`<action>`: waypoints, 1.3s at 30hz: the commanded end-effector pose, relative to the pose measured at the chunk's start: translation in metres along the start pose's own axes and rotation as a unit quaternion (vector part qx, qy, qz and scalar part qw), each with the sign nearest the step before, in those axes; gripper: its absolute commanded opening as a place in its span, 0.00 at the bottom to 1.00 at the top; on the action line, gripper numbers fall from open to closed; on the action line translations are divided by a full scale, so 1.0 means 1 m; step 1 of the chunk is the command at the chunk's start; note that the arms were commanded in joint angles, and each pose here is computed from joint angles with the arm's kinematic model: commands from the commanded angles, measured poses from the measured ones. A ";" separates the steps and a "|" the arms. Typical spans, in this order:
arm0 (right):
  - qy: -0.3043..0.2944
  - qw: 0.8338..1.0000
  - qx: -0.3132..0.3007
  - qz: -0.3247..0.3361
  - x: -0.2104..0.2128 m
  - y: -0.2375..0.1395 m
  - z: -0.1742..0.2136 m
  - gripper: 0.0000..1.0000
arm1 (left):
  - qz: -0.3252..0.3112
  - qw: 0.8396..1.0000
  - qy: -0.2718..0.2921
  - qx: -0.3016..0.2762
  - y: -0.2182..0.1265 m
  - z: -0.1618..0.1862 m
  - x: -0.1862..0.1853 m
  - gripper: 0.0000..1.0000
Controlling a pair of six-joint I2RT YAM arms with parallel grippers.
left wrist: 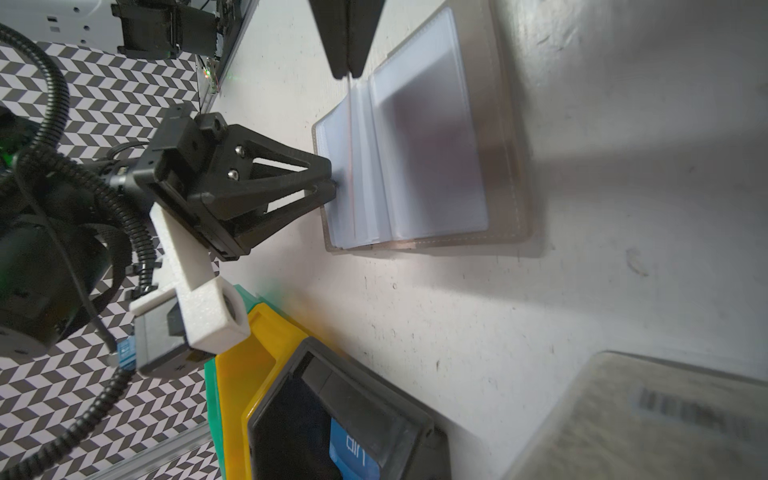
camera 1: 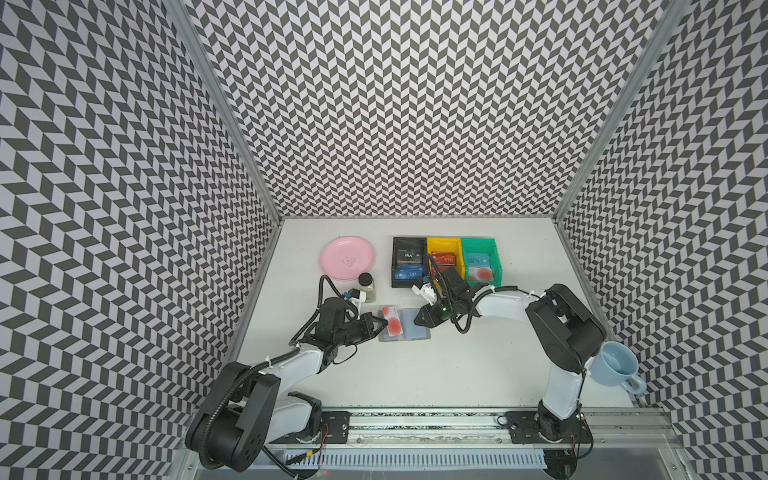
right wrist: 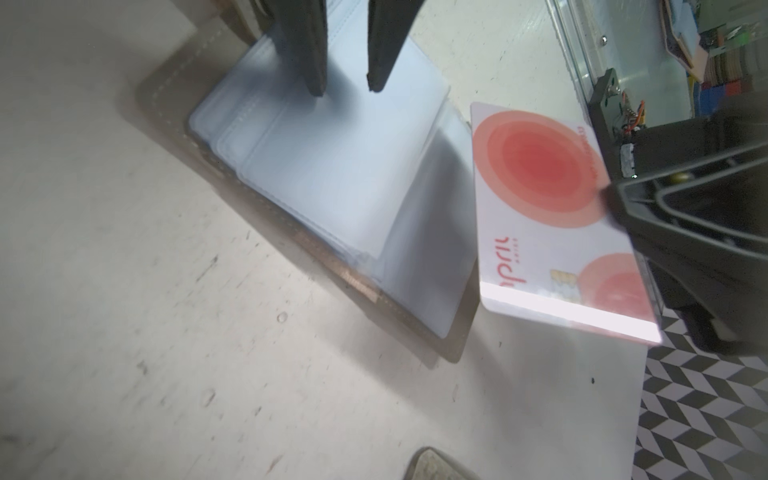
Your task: Take the credit cards out of the card holder
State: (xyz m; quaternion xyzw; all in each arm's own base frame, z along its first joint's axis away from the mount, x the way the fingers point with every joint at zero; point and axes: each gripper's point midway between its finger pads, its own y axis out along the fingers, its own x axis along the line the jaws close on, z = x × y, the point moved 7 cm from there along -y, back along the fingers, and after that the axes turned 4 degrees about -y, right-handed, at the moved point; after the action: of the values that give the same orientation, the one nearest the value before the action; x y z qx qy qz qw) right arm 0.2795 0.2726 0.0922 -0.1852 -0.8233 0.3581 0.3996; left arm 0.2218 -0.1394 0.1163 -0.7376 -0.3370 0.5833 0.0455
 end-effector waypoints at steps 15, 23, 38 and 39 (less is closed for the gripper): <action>-0.046 0.986 -0.080 -0.142 0.056 -0.098 -0.034 0.35 | 0.195 0.980 0.046 0.015 -0.007 -0.015 -0.073 0.03; -0.044 0.986 -0.077 -0.142 0.052 -0.094 -0.033 0.38 | 0.224 0.973 0.045 0.026 -0.004 -0.011 -0.080 0.03; -0.049 0.975 -0.076 -0.202 0.055 -0.088 -0.028 0.31 | 0.226 0.973 0.037 0.030 0.003 -0.010 -0.076 0.02; -0.048 0.974 -0.075 -0.208 0.056 -0.087 -0.028 0.30 | 0.226 0.973 0.037 0.032 0.003 -0.009 -0.076 0.02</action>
State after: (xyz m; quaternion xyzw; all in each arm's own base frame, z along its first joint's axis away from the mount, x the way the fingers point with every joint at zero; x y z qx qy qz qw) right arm 0.2657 0.2557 0.1998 -0.0526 -0.8796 0.2300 0.4131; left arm 0.2249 -0.1768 0.1738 -0.8047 -0.1574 0.5707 -0.0449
